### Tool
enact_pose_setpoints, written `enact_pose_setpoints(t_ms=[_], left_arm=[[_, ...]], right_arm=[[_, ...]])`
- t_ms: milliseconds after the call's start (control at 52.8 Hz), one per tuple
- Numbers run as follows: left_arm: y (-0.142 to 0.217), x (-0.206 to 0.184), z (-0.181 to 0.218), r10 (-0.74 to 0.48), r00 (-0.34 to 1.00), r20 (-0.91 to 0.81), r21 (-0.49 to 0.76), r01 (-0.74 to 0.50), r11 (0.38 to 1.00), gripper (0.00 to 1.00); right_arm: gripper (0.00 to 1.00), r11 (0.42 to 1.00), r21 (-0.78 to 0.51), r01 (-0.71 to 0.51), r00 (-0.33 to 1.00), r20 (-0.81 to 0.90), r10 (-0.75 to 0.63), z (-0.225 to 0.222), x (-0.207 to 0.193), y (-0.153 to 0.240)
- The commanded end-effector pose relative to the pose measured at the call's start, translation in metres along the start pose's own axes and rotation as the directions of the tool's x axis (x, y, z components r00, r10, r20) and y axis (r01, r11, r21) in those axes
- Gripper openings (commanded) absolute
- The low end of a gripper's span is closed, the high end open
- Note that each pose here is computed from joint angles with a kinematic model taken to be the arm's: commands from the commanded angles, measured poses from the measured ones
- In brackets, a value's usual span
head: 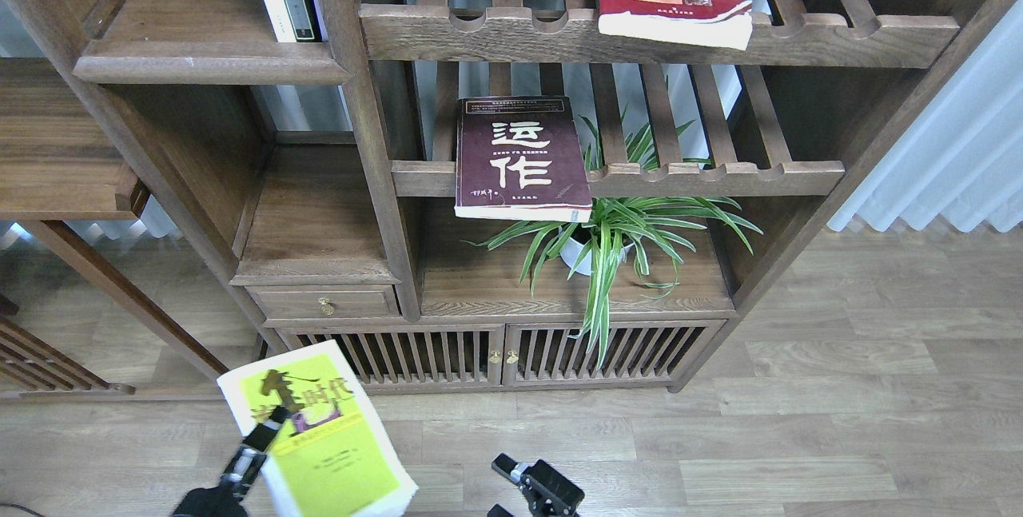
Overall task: Organize books on shelf
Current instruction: 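Pass the yellow-green book to the left gripper, then lift the yellow-green book with the left gripper toward the upper shelf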
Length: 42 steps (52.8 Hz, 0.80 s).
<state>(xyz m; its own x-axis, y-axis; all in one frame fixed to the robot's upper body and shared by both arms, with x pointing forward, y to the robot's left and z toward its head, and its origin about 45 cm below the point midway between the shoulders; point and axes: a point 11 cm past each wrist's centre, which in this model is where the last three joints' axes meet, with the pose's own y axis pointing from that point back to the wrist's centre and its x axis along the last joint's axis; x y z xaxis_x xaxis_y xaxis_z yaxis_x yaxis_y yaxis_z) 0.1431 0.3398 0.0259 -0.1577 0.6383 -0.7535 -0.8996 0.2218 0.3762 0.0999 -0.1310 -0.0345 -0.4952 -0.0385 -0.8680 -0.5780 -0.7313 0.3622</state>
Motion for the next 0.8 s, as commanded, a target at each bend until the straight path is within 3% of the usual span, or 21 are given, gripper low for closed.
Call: enact_pose_setpoints(t_ms=[0, 284, 606, 776], left_arm=[[0.016, -0.028, 0.008, -0.088, 0.996, 0.021, 0.018, 0.087, 0.996, 0.04], [0.056, -0.008, 0.055, 0.01, 0.996, 0.086, -0.098, -0.002, 0.995, 0.04], [0.045, -0.009, 0.089, 0.018, 0.997, 0.079, -0.107, -0.009, 0.994, 0.04], [0.031, -0.021, 0.121, -0.02, 0.995, 0.101, -0.194, 0.039, 0.98, 0.04]], right_arm=[[1.0, 1.0, 0.003, 0.004, 1.0, -0.008, -0.004, -0.004, -0.003, -0.002], [1.0, 1.0, 0.024, -0.017, 1.0, -0.014, 0.017, -0.013, 0.001, 0.0], [1.0, 1.0, 0.021, -0.008, 1.0, -0.029, 0.008, -0.017, -0.004, -0.004], [1.0, 1.0, 0.025, -0.015, 1.0, -0.021, 0.016, -0.016, -0.001, -0.001]])
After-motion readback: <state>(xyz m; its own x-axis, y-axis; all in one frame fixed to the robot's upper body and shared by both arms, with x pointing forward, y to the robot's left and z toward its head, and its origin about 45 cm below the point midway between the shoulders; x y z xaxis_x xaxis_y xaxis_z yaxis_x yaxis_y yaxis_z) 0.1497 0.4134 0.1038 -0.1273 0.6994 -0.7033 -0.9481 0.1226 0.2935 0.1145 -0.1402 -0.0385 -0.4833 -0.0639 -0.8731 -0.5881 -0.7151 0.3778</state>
